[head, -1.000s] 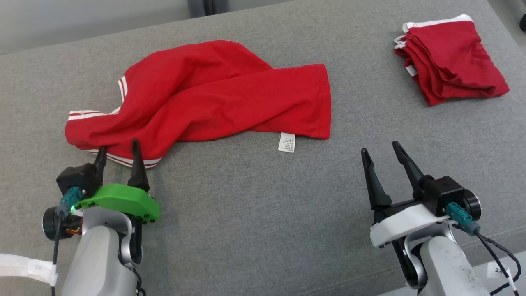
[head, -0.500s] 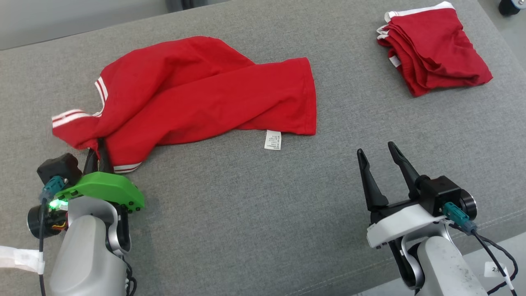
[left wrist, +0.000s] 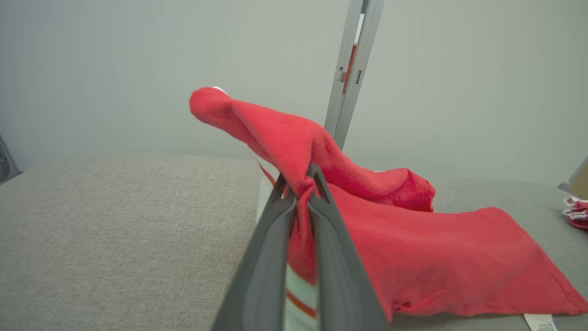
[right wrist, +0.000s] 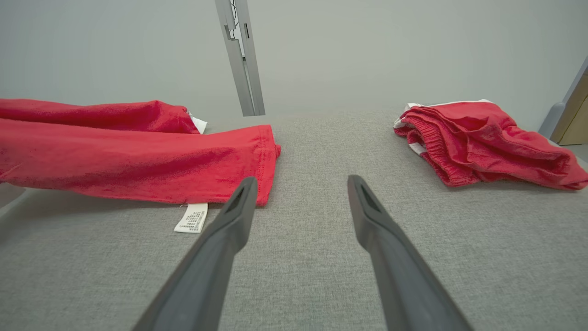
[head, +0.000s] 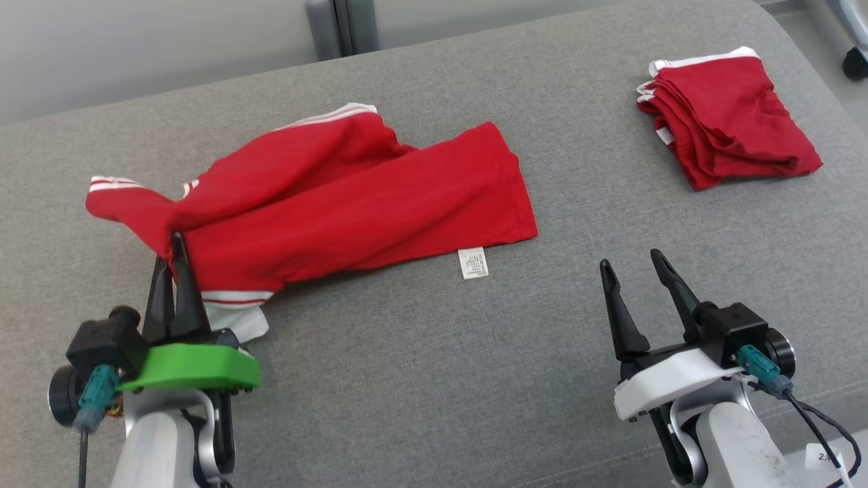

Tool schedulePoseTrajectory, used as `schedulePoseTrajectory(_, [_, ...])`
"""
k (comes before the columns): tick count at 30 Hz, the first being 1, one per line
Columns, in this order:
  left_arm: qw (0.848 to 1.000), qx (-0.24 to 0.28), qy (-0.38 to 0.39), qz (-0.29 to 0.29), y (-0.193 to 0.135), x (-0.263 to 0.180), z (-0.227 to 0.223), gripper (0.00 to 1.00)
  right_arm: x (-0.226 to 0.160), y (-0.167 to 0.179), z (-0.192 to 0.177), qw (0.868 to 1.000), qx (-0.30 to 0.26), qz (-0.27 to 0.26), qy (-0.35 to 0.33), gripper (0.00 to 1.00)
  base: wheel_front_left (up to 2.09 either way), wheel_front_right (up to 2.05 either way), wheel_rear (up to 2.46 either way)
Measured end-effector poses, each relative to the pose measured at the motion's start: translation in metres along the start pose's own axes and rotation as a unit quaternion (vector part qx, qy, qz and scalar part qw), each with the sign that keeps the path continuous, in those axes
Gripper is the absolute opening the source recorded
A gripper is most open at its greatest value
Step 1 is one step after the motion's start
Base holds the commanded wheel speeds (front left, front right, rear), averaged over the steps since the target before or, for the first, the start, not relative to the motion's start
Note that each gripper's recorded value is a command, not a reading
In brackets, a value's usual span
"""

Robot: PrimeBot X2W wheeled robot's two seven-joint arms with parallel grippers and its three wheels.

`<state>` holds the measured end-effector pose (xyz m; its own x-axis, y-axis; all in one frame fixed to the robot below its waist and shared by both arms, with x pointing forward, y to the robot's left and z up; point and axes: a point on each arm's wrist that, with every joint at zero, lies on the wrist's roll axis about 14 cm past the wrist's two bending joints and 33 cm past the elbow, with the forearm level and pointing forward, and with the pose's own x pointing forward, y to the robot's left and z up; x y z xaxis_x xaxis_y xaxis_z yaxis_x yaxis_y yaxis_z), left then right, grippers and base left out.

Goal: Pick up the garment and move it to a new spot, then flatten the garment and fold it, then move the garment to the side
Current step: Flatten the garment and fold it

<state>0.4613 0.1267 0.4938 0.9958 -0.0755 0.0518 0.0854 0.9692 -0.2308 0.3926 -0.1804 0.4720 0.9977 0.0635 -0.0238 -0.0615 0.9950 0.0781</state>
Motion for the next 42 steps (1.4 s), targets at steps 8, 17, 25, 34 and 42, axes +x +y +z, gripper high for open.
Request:
schedulePoseTrajectory(8, [1.0, 0.0, 0.012, 0.026, 0.004, -0.038, 0.012, 0.0, 0.003, 0.011, 0.008, 1.0, 0.002, 0.017, -0.013, 1.0, 0.0, 0.0, 0.0])
schedulePoseTrajectory(17, [0.995, -0.003, 0.095, 0.031, -0.001, -0.008, -0.04, 0.0, 0.008, -0.001, 0.004, 1.0, 0.0, 0.001, -0.006, 1.0, 0.0, 0.0, 0.0])
schedulePoseTrajectory(25, [0.993, -0.001, 0.121, -0.013, -0.036, 0.04, -0.077, 0.0, 0.0, -0.029, -0.009, 0.999, -0.009, -0.04, 0.016, 1.0, 0.0, 0.0, 0.0])
schedulePoseTrajectory(34, [0.986, -0.011, 0.146, -0.079, -0.075, 0.045, -0.106, 1.0, -0.006, -0.043, -0.018, 0.998, -0.012, -0.061, 0.031, 1.0, 0.0, 0.0, 0.0])
schedulePoseTrajectory(42, [0.993, -0.026, 0.097, -0.068, -0.063, 0.04, -0.072, 1.0, 0.005, -0.023, -0.014, 0.999, -0.006, -0.031, 0.021, 1.0, 0.0, 0.0, 0.0])
